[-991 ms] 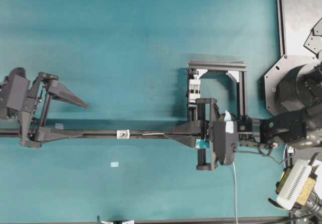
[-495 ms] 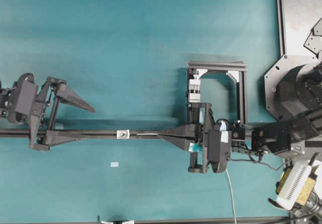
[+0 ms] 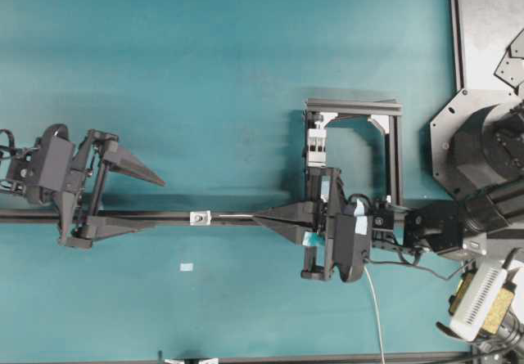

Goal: Insert the wire into the hole on the right side and pull it with the left arm.
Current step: 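Align the wire tip with the bracket hole using the right gripper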

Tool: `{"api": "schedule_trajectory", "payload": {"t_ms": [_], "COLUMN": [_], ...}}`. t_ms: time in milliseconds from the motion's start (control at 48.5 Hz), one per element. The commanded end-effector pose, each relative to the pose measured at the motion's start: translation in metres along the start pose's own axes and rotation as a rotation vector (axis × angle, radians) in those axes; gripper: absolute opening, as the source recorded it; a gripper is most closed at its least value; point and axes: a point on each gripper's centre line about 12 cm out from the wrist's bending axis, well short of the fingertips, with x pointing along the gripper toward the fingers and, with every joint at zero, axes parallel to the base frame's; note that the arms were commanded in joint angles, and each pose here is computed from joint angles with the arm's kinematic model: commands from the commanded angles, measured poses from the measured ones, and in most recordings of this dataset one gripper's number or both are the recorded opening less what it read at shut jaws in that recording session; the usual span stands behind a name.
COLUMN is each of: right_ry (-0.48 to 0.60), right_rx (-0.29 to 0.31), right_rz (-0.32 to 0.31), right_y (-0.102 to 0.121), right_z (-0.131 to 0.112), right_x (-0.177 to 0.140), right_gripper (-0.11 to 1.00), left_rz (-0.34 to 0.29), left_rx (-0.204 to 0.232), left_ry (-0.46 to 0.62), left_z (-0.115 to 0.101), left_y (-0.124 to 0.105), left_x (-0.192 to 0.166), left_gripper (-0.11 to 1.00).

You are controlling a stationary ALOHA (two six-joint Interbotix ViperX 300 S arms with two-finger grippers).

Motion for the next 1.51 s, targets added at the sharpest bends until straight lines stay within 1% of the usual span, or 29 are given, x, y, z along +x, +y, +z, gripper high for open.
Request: {"api": "schedule_trajectory", "payload": {"t_ms": [0, 722, 1486], "right_ry": [-0.028, -0.030, -0.042], "right_rx": [0.016, 0.011, 0.019], "right_rz": [0.005, -0.003, -0.004], "right_y": [0.0038, 0.0065, 0.0085], "right_z": [0.0075, 0.0033, 0.0063], "right_x": [0.0002, 0.0055, 0.0073], "right_gripper": [0.03, 0.03, 0.03], "left_rz": [-0.003, -0.004, -0.006], "left_rx": [0.000, 0.001, 0.001], "left_ry": [-0.034, -0.044, -0.046], "left_z": [0.0077, 0.0091, 0.0095], "left_y": [-0.0017, -0.0019, -0.0025], "left_x": [0.0038, 0.0063, 0.0067], "left_gripper": [0.73, 0.73, 0.73]}}
